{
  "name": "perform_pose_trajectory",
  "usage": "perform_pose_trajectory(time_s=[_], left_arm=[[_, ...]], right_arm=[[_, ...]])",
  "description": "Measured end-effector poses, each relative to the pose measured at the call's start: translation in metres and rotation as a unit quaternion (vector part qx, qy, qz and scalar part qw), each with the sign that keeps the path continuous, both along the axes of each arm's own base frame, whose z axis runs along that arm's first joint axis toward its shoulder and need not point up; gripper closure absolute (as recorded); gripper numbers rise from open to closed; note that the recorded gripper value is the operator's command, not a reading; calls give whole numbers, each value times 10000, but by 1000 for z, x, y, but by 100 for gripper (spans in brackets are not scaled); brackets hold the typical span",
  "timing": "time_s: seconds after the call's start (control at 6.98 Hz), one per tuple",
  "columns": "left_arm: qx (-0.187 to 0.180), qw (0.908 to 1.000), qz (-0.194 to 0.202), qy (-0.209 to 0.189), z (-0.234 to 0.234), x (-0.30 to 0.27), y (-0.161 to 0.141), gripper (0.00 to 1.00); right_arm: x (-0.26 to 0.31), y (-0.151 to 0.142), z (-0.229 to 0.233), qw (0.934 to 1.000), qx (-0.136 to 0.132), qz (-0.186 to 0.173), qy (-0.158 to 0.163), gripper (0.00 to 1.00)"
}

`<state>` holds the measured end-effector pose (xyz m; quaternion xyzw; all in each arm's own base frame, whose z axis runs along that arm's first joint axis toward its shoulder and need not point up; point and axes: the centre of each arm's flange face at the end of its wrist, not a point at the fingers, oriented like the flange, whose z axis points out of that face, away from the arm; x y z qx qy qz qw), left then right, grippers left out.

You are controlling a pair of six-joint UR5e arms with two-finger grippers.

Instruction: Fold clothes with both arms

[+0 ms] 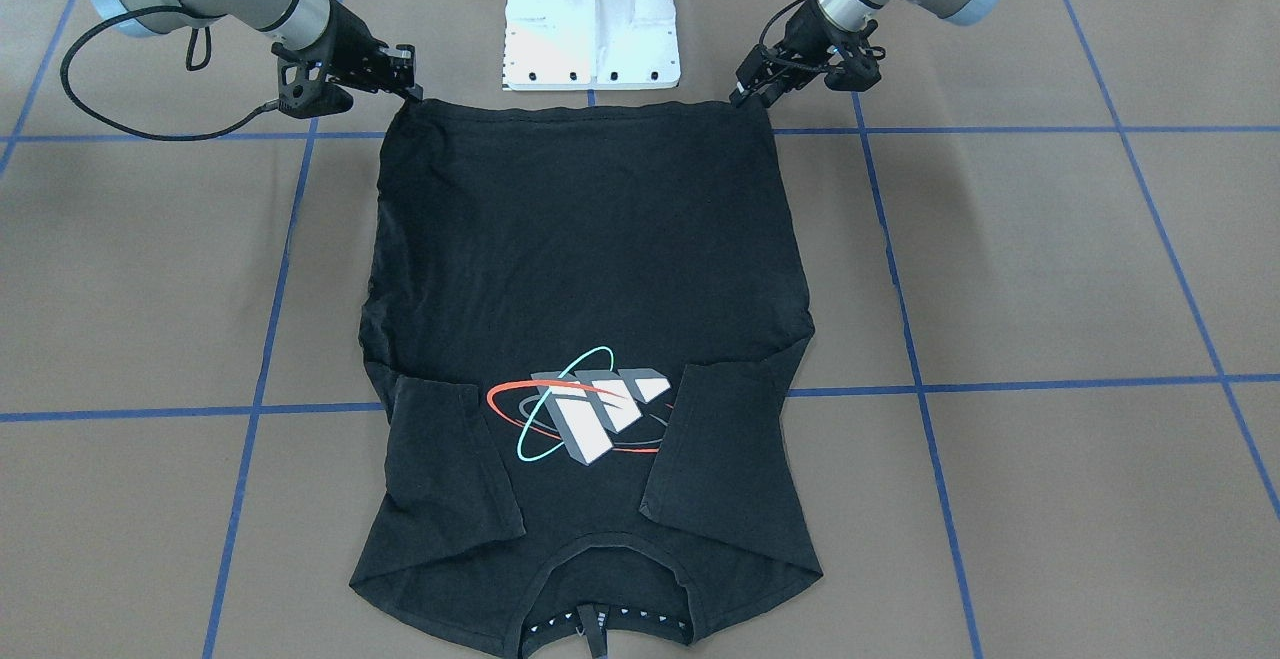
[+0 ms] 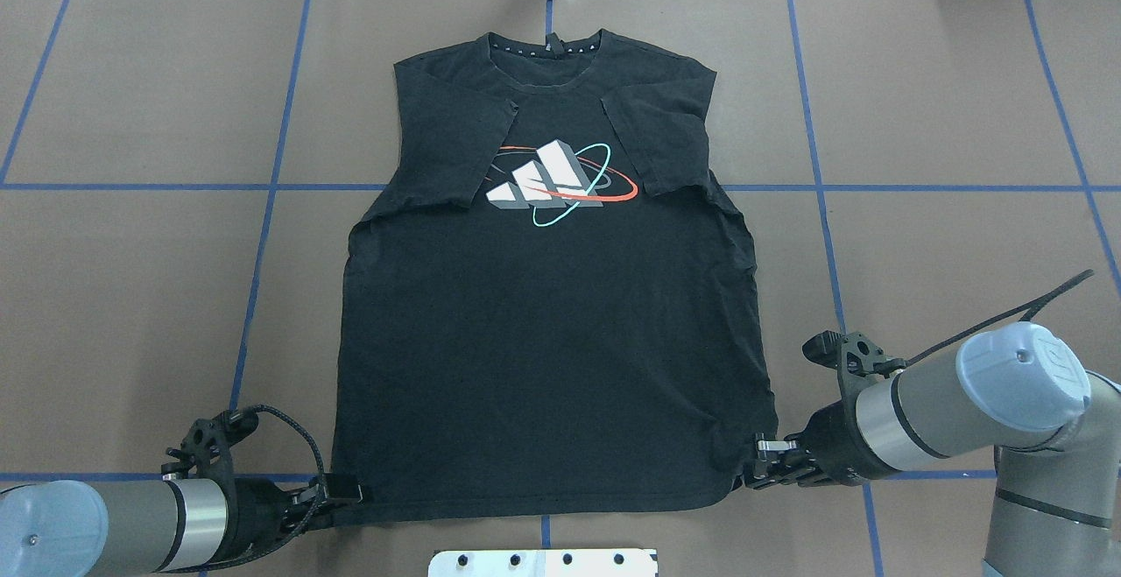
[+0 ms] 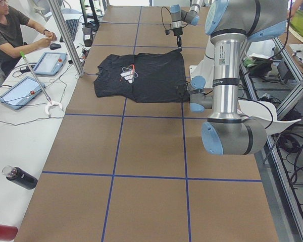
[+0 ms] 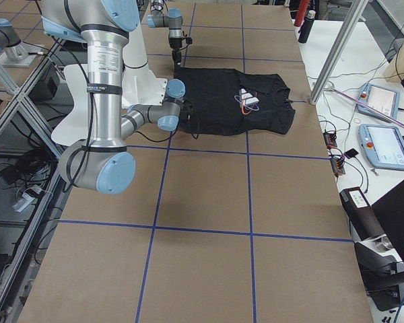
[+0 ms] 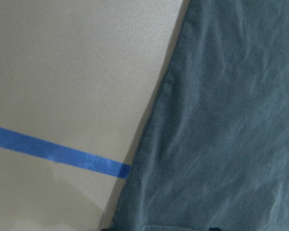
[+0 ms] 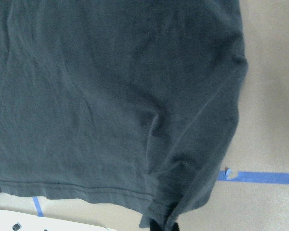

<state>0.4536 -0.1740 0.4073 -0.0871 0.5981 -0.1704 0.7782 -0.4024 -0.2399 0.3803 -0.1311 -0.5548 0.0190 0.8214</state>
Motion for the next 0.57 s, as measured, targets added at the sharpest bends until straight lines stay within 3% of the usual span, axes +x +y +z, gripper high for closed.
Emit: perform_pose_trajectory(time_s=[0.29,0.57], left_arm=[[-2,10000,-1,-15,1,-1,0,23],[0,10000,-5,-67,6,-3,0,23]], right_arm=[[0,0,1,10000,-3,-2,5,100],[0,0,1,10000,-3,-4,6,100]])
